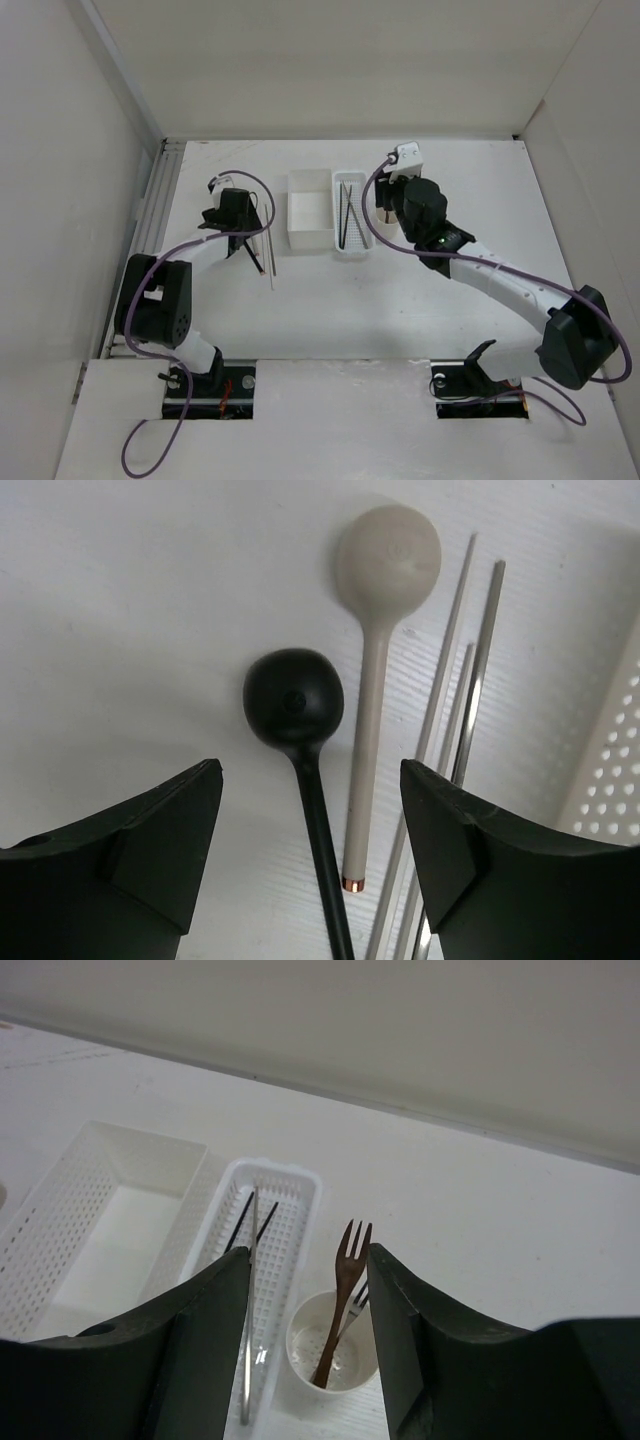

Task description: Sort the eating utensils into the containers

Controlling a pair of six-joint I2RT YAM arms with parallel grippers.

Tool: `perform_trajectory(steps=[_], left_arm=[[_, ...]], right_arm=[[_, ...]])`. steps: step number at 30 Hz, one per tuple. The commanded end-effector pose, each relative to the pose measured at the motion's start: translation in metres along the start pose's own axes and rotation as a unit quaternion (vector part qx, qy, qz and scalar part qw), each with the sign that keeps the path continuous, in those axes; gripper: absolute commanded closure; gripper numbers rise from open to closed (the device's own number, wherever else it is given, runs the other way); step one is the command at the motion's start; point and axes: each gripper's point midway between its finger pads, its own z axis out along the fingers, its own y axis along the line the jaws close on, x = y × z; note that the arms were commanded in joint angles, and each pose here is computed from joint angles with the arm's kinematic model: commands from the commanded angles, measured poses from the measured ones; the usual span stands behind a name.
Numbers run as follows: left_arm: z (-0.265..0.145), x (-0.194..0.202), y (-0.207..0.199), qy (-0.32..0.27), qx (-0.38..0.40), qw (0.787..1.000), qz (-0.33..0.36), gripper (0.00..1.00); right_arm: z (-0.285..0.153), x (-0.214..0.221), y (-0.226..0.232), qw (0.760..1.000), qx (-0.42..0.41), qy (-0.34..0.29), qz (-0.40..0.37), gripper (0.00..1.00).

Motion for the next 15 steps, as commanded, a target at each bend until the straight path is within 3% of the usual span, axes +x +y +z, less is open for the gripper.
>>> perform_trajectory(steps=[1,8,15], left_arm=[[0.007,-0.02,-0.001,-0.015,0.002,1.0,-0.013,0.3],[0.016,-0.039,0.004,-0.015,-0.018,1.0,0.002,0.34],[0.02,-0.019,-0.004,0.018,-0.001,1.0,0.008,0.34]], right_arm=[[0.003,-0.036,0.001,0.999,0.002,-0.039,-0.012,0.44],[0.012,-0.043,-0.019,0.998,0.029,-0.041,-0.029,0.43],[0.019,-0.047,-0.034,0.998,0.038,-0.044,-0.027,0.42]])
